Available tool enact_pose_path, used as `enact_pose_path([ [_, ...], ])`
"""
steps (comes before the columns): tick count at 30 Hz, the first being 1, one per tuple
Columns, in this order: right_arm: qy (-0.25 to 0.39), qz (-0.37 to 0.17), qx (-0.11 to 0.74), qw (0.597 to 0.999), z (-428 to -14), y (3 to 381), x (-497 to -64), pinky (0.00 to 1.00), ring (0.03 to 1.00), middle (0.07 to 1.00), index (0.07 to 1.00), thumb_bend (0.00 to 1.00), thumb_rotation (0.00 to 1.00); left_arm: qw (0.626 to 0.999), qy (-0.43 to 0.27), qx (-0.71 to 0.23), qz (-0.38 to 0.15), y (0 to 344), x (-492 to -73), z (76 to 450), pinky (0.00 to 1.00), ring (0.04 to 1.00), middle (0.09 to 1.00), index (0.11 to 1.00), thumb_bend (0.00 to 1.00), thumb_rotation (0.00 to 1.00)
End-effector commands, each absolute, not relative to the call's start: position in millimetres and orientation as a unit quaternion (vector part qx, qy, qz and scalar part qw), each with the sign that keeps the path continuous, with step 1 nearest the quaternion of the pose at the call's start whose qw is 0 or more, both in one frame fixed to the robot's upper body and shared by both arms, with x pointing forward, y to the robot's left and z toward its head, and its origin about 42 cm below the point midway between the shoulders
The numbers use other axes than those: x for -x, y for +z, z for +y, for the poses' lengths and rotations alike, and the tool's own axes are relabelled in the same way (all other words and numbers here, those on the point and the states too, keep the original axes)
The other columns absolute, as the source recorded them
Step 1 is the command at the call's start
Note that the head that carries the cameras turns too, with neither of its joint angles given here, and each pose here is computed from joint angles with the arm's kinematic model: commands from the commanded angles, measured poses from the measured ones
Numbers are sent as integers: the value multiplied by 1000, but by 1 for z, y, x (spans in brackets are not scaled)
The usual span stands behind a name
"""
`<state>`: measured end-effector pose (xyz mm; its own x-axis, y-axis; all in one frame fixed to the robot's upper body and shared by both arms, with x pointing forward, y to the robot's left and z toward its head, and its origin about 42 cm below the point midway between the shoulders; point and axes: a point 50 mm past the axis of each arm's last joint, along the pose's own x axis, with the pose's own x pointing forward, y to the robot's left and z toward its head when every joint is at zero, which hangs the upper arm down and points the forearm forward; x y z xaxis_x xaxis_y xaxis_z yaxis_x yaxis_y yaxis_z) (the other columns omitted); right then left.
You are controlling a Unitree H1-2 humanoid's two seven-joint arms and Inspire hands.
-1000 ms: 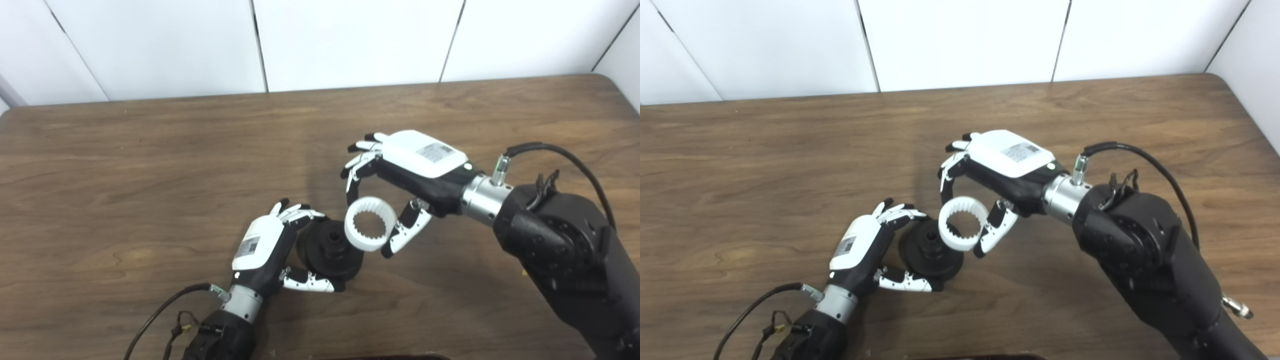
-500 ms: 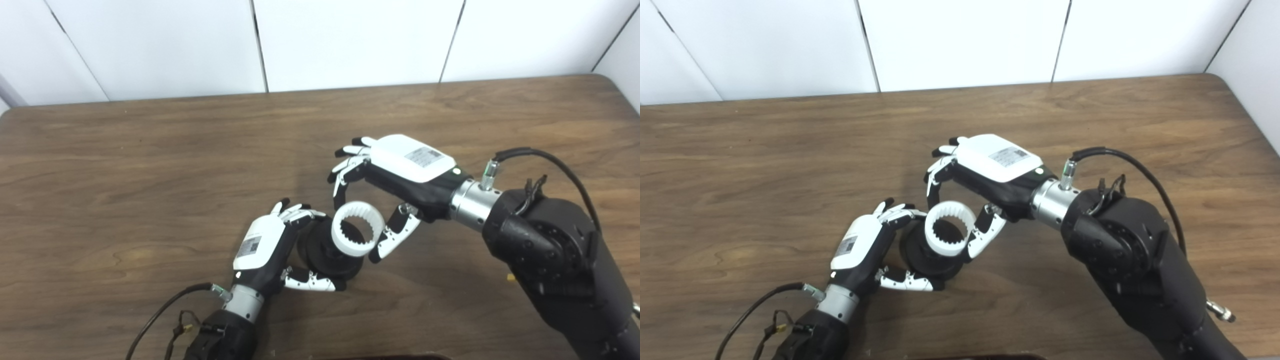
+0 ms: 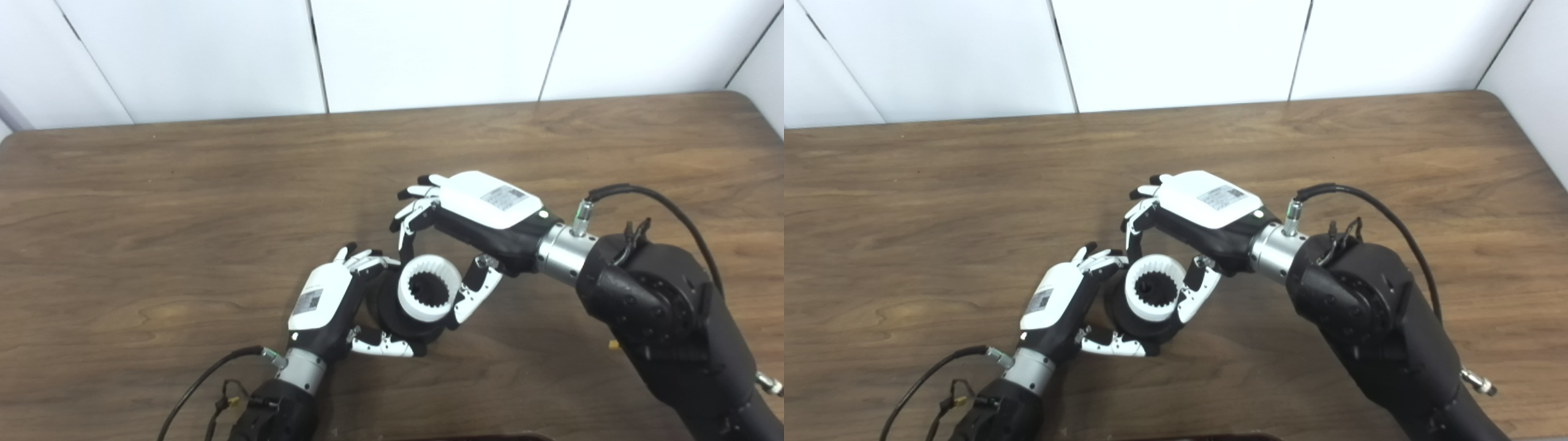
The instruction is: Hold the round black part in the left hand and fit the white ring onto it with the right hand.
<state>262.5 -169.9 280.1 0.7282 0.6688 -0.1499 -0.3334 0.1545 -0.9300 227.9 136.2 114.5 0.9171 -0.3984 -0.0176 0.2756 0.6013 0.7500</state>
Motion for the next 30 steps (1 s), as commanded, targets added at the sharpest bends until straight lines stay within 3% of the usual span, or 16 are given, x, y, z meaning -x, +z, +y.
enact_pose_path([
  [1,316,-176,562,744,-169,288,-266,1000,936,794,482,525,135,886,-210,-409,-58,109,-226,132,1000,867,780,483,524,55],
  [30,318,-171,558,747,-158,276,-278,1000,944,800,483,524,134,884,-211,-412,-63,110,-225,127,1000,872,780,483,524,56],
])
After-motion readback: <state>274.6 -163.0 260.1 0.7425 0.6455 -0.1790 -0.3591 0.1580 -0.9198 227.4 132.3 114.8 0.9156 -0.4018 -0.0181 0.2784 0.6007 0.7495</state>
